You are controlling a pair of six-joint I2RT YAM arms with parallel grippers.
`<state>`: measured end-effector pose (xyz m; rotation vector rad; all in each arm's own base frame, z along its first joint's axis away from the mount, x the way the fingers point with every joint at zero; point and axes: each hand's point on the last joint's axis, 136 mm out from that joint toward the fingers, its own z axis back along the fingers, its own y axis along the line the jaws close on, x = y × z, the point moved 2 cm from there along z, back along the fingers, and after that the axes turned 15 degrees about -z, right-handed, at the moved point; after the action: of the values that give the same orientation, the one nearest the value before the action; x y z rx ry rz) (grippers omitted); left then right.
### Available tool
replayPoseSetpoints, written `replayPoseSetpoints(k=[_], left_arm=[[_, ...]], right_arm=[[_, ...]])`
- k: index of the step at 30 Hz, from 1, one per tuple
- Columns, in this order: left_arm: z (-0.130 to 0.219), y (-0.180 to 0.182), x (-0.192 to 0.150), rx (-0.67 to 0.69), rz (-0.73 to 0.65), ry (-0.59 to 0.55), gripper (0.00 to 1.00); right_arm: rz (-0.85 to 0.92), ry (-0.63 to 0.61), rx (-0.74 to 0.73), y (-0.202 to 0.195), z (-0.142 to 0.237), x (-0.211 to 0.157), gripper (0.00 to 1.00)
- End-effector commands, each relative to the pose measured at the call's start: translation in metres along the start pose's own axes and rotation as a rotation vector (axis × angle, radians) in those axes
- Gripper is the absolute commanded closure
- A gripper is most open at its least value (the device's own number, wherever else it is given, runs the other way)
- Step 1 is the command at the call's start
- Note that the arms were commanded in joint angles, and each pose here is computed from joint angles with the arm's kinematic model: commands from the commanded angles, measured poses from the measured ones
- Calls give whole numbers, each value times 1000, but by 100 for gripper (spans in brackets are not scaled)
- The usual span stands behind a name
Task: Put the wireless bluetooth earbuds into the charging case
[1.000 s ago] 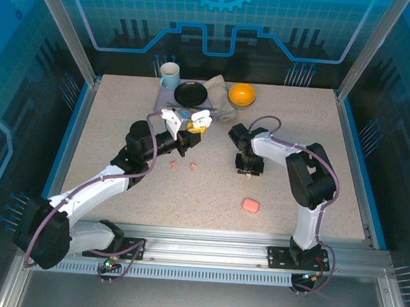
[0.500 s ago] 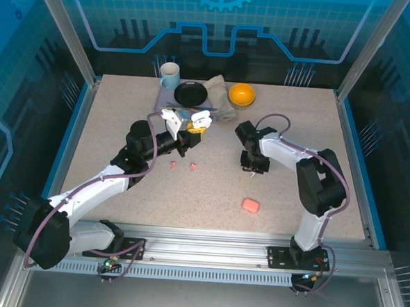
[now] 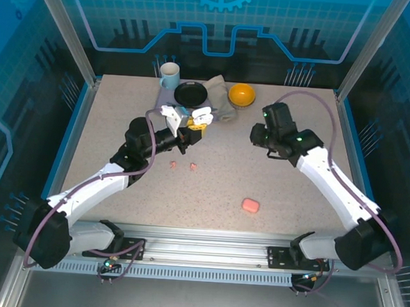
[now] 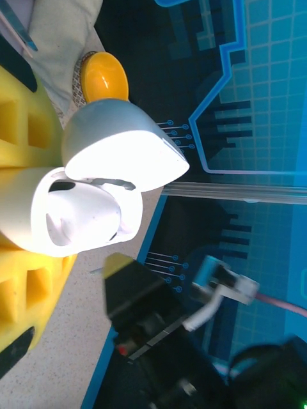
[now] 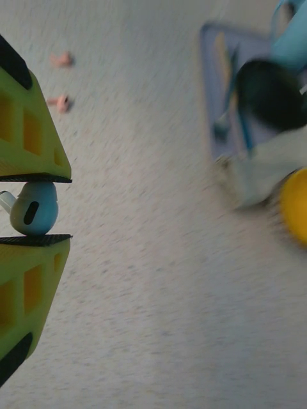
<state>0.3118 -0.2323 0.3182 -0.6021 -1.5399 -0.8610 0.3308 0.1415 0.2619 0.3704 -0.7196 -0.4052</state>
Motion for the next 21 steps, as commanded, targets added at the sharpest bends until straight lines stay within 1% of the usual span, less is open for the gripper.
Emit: replayPoseSetpoints(k=[1,4,10,14,21], left_arm=[[-4,0,21,-47,7,-48,100],[-9,-3,23,-82,12,-44,100],[-21,-12,24,-154,21,-16,100],[-31,-15,27,-181,32,-4,100],[-46,-22,40,-246,64,-1,100]], right_arm=[[61,-132,185,37,39,39,72],[120,-195,316,64,69,56,71],[242,-280,522,101,107,72,70],[298,-314,621,115,123,73,70],[387,-337,729,129,135,69,71]])
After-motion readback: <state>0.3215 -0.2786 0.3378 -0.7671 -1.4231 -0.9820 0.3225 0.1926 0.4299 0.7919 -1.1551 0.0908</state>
